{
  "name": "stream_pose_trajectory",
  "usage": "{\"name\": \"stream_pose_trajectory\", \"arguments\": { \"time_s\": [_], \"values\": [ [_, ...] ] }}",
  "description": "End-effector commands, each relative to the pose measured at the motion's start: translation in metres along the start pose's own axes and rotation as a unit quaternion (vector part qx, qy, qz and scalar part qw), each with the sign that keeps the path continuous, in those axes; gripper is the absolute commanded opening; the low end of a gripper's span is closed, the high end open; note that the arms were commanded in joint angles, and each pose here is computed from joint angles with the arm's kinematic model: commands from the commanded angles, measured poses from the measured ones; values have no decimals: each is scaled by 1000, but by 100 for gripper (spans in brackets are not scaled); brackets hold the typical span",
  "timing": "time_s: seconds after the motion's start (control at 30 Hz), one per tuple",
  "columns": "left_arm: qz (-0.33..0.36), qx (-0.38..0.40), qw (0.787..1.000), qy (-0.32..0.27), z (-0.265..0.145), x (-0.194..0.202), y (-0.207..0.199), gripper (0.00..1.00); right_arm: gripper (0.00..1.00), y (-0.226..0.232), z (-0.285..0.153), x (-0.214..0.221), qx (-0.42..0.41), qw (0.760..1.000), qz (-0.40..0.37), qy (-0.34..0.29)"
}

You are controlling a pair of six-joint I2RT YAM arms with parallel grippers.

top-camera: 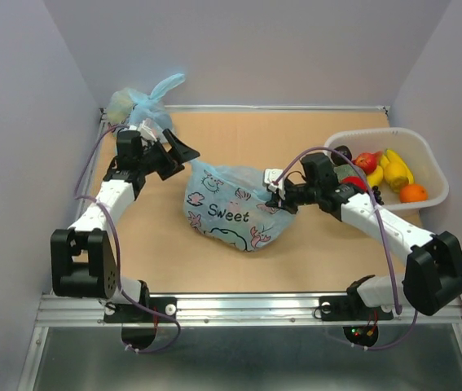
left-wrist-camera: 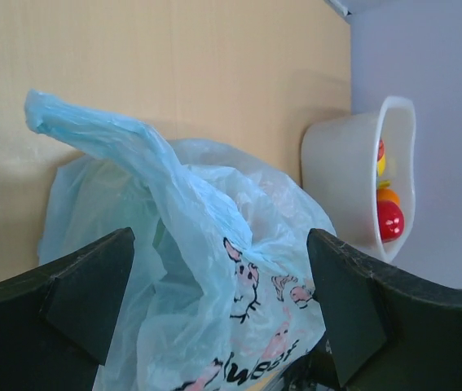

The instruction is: Place the fake fruits into the plastic bag and tie a complex knot

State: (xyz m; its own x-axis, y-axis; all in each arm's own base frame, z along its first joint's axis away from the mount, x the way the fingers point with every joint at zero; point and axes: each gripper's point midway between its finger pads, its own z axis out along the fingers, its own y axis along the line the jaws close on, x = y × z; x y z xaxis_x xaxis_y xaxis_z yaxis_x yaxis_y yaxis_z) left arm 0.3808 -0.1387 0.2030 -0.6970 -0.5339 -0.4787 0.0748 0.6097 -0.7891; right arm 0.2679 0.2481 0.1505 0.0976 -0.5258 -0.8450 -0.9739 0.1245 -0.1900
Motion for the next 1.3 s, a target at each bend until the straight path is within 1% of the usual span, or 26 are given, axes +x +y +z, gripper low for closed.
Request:
{"name": "stream_pose_trajectory", "arguments": {
  "time_s": [0.0, 0.1, 0.23, 0.33, 0.43, 0.47, 0.5, 0.53, 0.57, 0.6, 0.63, 0.67, 0.7, 0.73, 0.87, 0.9, 0.97, 1.0, 1.1, 1.13, 1.17, 1.2, 1.23, 1.27],
  "values": [
    [-17, 7, 999, -28, 22, -12, -11, 99, 0, -17, 0, -29, 8, 999, -40, -25],
    [-29, -11, 999, -16, 34, -4, -3, 99, 0, -19, 1, -31, 6, 999, -43, -25],
    [-41, -45, 998, -19, 49, 0, 13, 99, 0, -19, 3, -31, 3, 999, -46, -26],
    [-33, -41, 999, -6, 63, 5, 11, 99, 0, -18, 4, -28, 0, 999, -49, -24],
    [-17, 0, 1000, -12, 69, 3, -2, 98, 0, -17, 5, -27, -2, 999, -49, -23],
    [-16, 9, 1000, -8, 69, 8, 0, 89, 0, -19, 7, -26, -2, 999, -39, -20],
    [-1, 41, 999, -20, 69, 3, -12, 80, 0, -21, 8, -25, 0, 999, -31, -18],
    [4, 66, 998, -8, 68, 8, -20, 57, 0, -22, 9, -25, 1, 1000, -25, -16],
    [10, 79, 997, -2, 66, 12, -21, 43, 0, -26, 9, -26, 6, 1000, -15, -15],
    [34, 116, 993, 1, 63, 13, -35, 8, 0, -28, 11, -26, 7, 1000, -7, -12],
    [52, 125, 991, 4, 61, 14, -38, 0, 0, -32, 13, -28, 10, 1000, 4, -12],
    [83, 133, 988, 2, 59, 13, -40, 0, 0, -36, 13, -30, 18, 999, 36, -9],
    [116, 161, 980, 11, 51, 18, -51, 0, 0, -46, 15, -37, 24, 998, 49, -12],
    [163, 179, 970, 7, 44, 19, -59, 0, 0, -49, 16, -41, 28, 997, 76, -12],
    [250, 223, 942, 18, 28, 30, -71, 0, 0, -58, 22, -59, 12, 991, 130, -18],
    [297, 235, 925, 16, 23, 34, -74, 0, 0, -59, 24, -61, 7, 990, 143, -19],
    [363, 238, 901, 12, 20, 39, -75, 0, 0, -59, 30, -65, -11, 982, 187, -15],
    [410, 239, 880, 10, 18, 44, -77, 0, 0, -58, 32, -66, -21, 979, 201, -13],
    [463, 245, 851, 20, 15, 56, -76, 0, 0, -56, 44, -63, -47, 967, 251, -3],
    [499, 253, 828, 22, 16, 64, -78, 0, 0, -53, 47, -61, -57, 963, 263, 1],
    [519, 254, 816, 26, 17, 70, -78, 0, 0, -53, 49, -62, -67, 960, 270, -1],
    [528, 249, 811, 36, 17, 76, -74, 0, 0, -55, 55, -60, -72, 955, 288, 3],
    [549, 257, 794, 40, 19, 87, -77, 0, 0, -54, 57, -60, -77, 952, 298, 4],
    [556, 255, 790, 44, 19, 91, -75, 0, 1, -54, 58, -62, -85, 948, 306, 2]
  ]
}}
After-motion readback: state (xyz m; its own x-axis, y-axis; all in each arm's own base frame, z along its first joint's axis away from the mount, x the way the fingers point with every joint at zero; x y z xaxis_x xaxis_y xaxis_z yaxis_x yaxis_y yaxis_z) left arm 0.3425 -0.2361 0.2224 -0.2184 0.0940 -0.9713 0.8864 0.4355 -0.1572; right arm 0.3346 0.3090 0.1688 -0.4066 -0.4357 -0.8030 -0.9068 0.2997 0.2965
